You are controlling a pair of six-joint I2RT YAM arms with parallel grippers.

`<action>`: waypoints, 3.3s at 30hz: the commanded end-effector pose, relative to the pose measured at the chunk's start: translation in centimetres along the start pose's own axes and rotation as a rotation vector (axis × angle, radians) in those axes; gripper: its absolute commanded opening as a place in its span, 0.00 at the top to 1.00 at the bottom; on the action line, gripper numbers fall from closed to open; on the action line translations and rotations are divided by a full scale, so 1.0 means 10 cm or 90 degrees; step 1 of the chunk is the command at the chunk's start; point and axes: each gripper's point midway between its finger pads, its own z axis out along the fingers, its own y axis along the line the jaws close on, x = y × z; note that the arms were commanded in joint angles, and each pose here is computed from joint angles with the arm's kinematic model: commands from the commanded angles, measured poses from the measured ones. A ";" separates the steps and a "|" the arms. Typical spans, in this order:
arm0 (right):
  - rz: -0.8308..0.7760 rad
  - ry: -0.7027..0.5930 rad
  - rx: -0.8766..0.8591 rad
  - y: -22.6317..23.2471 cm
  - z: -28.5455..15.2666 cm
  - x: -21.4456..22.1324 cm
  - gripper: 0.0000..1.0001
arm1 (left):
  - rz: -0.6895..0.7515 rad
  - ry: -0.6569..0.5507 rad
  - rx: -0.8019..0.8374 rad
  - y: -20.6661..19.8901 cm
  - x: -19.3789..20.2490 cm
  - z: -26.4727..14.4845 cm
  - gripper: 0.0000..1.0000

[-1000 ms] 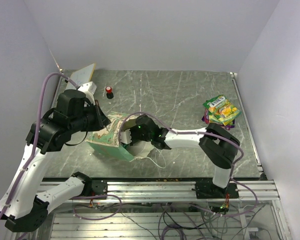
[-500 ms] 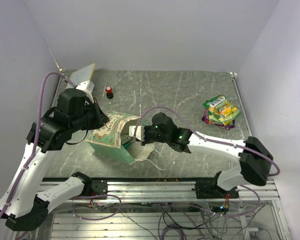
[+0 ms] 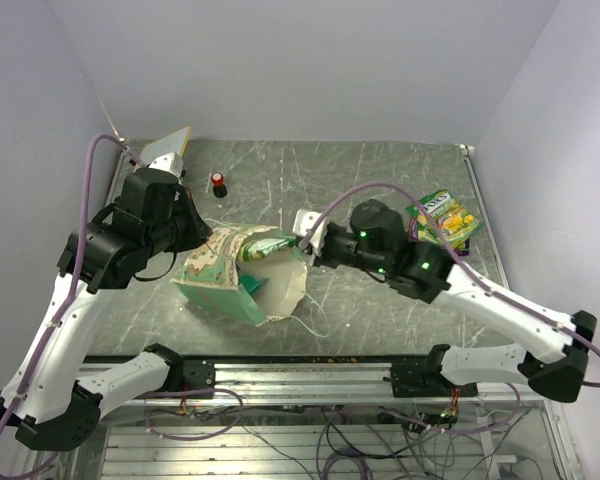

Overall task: Take the snacks out of the paper bag
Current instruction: Take out the snack from the paper bag, then place the snack at the center of the board.

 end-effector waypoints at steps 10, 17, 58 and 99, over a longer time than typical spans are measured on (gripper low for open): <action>0.074 -0.045 0.344 -1.07 -1.13 -0.61 1.00 | 0.034 -0.007 -0.046 0.13 -0.06 -0.03 0.93; 0.140 0.122 0.609 -1.56 -1.31 0.03 1.00 | 0.049 -0.017 -0.026 0.08 -0.11 -0.08 0.93; 0.337 0.701 0.695 -1.79 -1.99 3.48 1.00 | 0.061 -0.041 -0.025 0.08 -0.19 -0.10 0.93; 0.262 -0.027 -0.038 -0.05 0.32 0.53 0.31 | -0.021 0.105 0.126 -0.14 0.60 0.03 0.93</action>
